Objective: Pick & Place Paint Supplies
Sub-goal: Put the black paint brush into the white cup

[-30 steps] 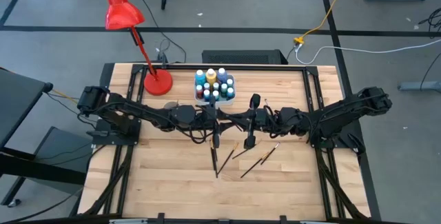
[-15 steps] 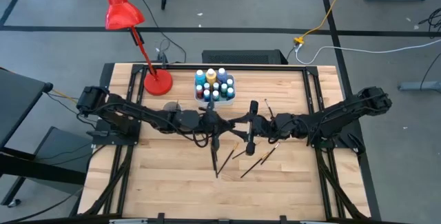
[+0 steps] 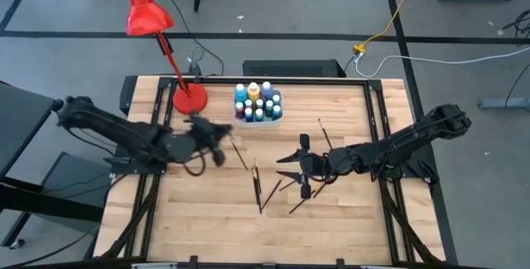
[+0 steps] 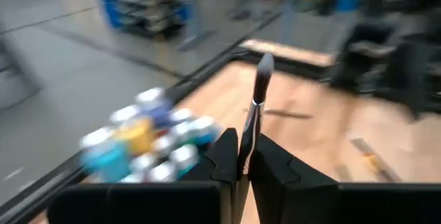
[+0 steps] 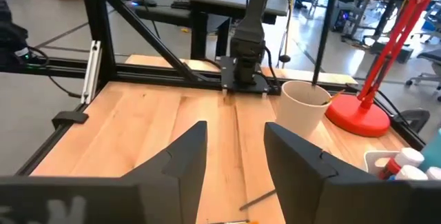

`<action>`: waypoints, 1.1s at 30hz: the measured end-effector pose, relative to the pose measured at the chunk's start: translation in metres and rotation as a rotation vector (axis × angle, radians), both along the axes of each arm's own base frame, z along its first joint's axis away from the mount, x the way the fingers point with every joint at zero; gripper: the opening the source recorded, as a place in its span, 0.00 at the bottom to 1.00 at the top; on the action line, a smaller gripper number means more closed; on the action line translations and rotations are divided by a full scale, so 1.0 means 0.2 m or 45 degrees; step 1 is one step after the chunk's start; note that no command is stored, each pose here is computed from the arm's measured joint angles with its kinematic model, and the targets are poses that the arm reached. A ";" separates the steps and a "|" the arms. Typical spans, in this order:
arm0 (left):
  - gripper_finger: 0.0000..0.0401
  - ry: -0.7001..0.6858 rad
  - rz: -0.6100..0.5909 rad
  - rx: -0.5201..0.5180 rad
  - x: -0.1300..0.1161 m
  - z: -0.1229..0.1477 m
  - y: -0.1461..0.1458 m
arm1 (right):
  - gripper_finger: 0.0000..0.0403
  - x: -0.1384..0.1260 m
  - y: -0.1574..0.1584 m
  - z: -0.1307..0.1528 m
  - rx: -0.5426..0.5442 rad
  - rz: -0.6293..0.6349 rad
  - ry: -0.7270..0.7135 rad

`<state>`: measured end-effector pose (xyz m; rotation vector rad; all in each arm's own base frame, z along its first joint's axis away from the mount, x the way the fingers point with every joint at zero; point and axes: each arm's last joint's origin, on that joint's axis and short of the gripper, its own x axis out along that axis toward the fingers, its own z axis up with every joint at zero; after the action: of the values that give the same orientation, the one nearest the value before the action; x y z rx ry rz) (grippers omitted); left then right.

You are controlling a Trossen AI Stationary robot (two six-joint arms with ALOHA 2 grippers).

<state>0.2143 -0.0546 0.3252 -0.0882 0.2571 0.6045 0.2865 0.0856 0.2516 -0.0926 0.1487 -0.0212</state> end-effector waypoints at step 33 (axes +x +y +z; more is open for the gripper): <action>0.11 -0.014 0.572 -0.195 -0.35 -0.81 0.15 | 0.31 0.00 0.00 0.00 0.001 -0.007 0.000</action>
<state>0.1437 -0.0240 0.1623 -0.3022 0.2746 1.0299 0.2866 0.0851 0.2515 -0.0914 0.1491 -0.0264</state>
